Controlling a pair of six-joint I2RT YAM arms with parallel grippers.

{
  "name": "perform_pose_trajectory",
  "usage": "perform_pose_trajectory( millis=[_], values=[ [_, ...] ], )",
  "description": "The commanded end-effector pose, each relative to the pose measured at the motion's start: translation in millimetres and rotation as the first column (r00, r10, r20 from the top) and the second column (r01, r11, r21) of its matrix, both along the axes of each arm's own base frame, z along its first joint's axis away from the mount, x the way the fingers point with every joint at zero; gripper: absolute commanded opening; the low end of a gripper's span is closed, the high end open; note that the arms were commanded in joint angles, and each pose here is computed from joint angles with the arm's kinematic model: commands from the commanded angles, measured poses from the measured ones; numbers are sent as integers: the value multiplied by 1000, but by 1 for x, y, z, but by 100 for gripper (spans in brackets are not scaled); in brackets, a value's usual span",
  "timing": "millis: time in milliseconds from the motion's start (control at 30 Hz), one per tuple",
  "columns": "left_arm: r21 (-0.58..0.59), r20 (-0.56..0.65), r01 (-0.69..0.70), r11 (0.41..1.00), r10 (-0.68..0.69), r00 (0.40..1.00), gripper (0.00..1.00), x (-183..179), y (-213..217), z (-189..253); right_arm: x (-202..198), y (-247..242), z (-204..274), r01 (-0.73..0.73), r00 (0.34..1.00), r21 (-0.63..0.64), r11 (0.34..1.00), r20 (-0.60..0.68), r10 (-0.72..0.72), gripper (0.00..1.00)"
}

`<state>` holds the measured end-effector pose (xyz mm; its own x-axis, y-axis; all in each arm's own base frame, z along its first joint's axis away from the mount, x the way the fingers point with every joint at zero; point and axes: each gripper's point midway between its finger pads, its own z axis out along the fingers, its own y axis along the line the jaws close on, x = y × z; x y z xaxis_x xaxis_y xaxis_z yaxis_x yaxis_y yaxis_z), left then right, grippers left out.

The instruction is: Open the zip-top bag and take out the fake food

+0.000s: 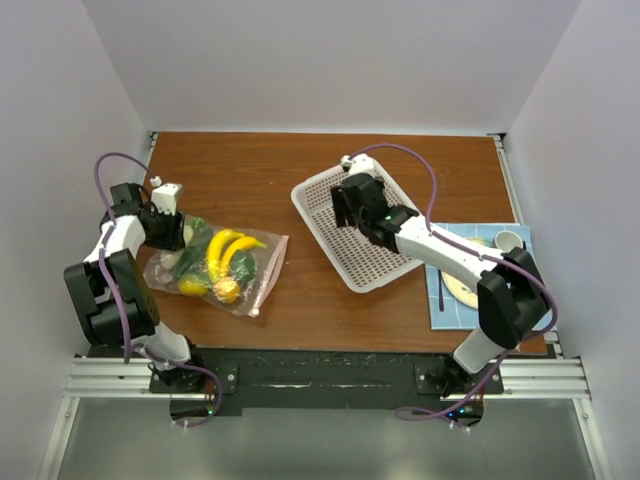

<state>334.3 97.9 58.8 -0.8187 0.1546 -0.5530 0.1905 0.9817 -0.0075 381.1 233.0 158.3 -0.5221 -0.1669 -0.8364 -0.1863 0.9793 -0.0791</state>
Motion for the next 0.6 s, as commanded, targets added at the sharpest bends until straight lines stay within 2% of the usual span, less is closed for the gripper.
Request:
perform_pose_trajectory(
  millis=[0,267,367,467,500,567],
  values=[
    [-41,25,2,999,-1,1000,0,-5,-10,14,-16,-36,-12,125,991,-91,988,-30,-128,99],
    [-23,7,3,1000,-2,1000,0,-12,-9,5,-47,-65,-24,200,972,-139,970,-100,-214,99],
    [-24,-2,1,1000,-2,1000,0,-15,-9,0,-67,-49,-25,110,987,-76,991,-111,-118,99],
    [-19,-6,-3,1000,3,1000,0,-15,-8,-4,-96,-1,-11,-83,995,-41,996,-52,81,97],
    [-13,-6,-6,1000,6,1000,0,-14,-7,-5,-107,14,-11,-131,990,-35,991,-59,129,93],
    [-12,-8,-11,1000,11,1000,0,-14,-5,-7,-112,19,-21,-137,985,-49,989,-117,130,83]
  ],
)
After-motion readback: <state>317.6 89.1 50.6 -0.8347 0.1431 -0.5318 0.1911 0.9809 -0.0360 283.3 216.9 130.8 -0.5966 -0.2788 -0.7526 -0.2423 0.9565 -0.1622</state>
